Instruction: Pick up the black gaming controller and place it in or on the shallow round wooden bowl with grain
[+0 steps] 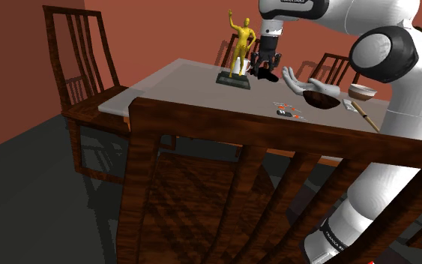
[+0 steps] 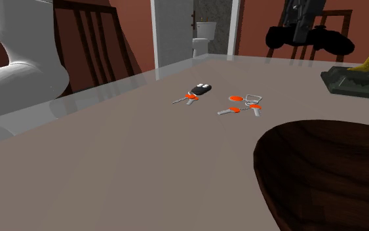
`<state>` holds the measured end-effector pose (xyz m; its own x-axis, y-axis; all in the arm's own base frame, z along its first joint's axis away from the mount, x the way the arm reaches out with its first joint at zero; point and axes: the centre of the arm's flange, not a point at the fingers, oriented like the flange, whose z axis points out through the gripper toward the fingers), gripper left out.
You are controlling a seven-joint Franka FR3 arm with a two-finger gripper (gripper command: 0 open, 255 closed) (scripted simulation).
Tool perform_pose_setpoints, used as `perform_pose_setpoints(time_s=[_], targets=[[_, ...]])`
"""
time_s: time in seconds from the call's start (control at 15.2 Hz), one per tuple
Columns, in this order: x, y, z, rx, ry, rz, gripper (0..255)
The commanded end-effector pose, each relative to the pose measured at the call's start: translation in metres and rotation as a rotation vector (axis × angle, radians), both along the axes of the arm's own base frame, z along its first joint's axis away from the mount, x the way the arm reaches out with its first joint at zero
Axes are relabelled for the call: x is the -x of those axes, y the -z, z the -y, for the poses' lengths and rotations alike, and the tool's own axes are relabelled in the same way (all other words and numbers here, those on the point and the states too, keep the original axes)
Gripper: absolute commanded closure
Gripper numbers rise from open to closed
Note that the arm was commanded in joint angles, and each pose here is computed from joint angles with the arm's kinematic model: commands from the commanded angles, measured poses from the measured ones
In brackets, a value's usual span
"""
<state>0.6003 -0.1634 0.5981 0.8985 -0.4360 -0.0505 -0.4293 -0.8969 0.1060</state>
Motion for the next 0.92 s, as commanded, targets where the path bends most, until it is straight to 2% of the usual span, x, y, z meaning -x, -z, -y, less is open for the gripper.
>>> perform_pose_setpoints(time_s=[0.0, 0.2, 0.86], targets=[[0.001, -0.011, 0.000, 0.000, 0.000, 0.000, 255], [0.001, -0.026, 0.000, 0.000, 0.000, 0.000, 255], [0.077, -0.024, 0.108, 0.000, 0.000, 0.000, 255]])
